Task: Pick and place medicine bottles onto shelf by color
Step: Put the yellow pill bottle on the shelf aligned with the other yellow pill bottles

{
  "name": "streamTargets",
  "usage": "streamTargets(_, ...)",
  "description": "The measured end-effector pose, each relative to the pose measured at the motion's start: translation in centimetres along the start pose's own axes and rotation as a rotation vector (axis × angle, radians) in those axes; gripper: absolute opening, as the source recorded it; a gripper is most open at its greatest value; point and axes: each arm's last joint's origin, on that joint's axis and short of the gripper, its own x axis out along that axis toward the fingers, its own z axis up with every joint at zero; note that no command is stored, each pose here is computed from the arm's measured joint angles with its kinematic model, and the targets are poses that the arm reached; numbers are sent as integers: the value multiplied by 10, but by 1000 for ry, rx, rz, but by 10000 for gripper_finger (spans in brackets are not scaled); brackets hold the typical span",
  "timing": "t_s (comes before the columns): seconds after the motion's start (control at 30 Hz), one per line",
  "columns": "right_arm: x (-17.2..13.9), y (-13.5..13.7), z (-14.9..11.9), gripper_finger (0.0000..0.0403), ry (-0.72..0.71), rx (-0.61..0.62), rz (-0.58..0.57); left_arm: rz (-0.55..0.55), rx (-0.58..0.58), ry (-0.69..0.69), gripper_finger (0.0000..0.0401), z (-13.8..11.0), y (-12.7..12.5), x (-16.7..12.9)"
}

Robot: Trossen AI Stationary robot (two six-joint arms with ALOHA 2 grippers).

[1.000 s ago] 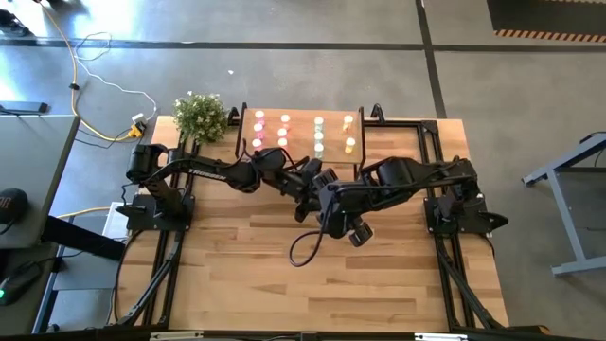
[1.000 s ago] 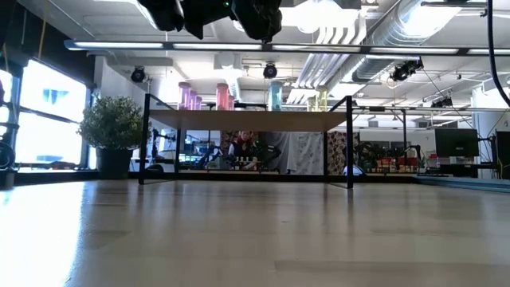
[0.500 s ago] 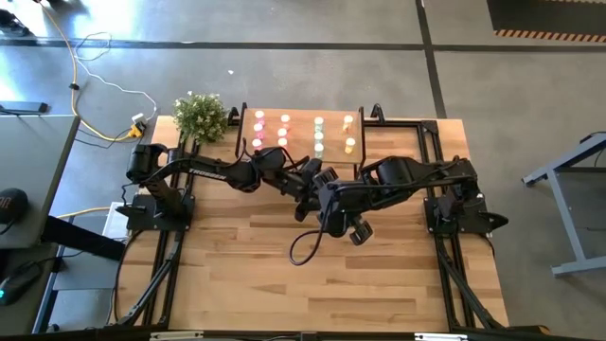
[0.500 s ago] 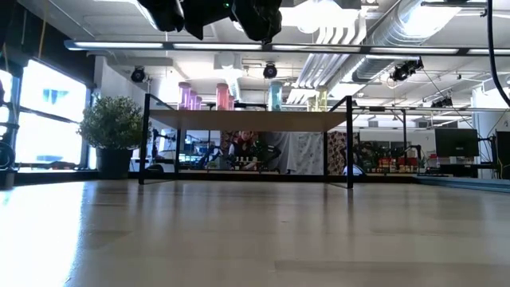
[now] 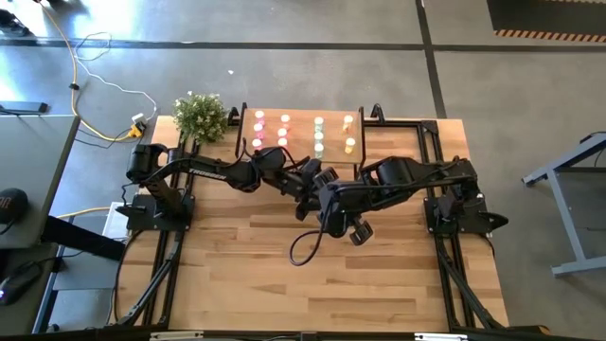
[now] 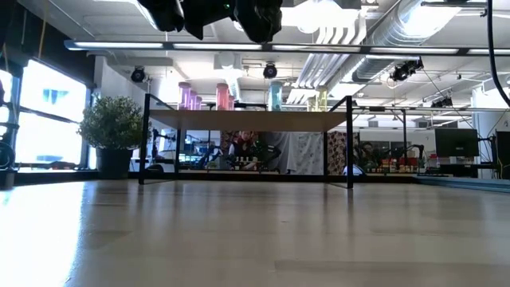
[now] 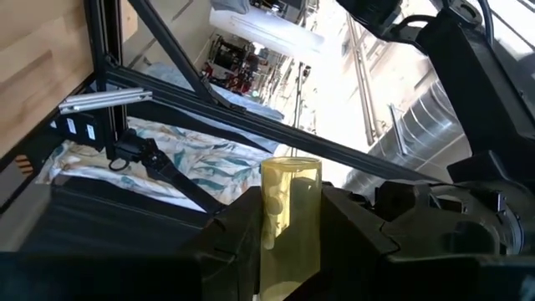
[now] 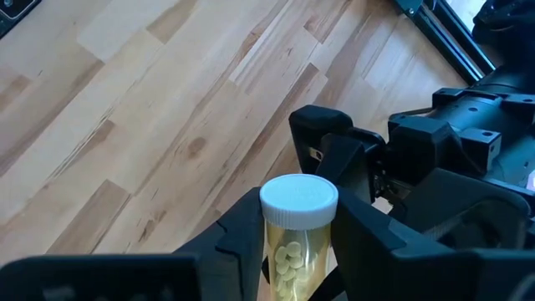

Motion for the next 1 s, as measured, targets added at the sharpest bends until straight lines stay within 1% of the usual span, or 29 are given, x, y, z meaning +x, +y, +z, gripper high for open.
streamTargets(0.3, 0, 0, 0, 108, 0, 24, 0, 0, 117, 0, 103, 0, 0, 0)
streamTargets(0.4, 0, 0, 0, 108, -1, 35, 1, 0, 137, -1, 112, 0, 0, 0)
streamTargets(0.5, 0, 0, 0, 108, -3, 46, 7, 1, 147, -1, 131, 0, 0, 0)
streamTargets(0.73, -1, 0, 0, 108, -7, 67, 12, 9, 198, -7, 193, 1, 1, 0)
streamTargets(0.87, -1, 2, 0, 108, -11, 92, 27, 21, 279, -21, 220, 6, 0, -3)
streamTargets(1.0, -6, 4, 0, 108, -27, 128, 34, 16, 379, -47, 227, 13, -3, -8)
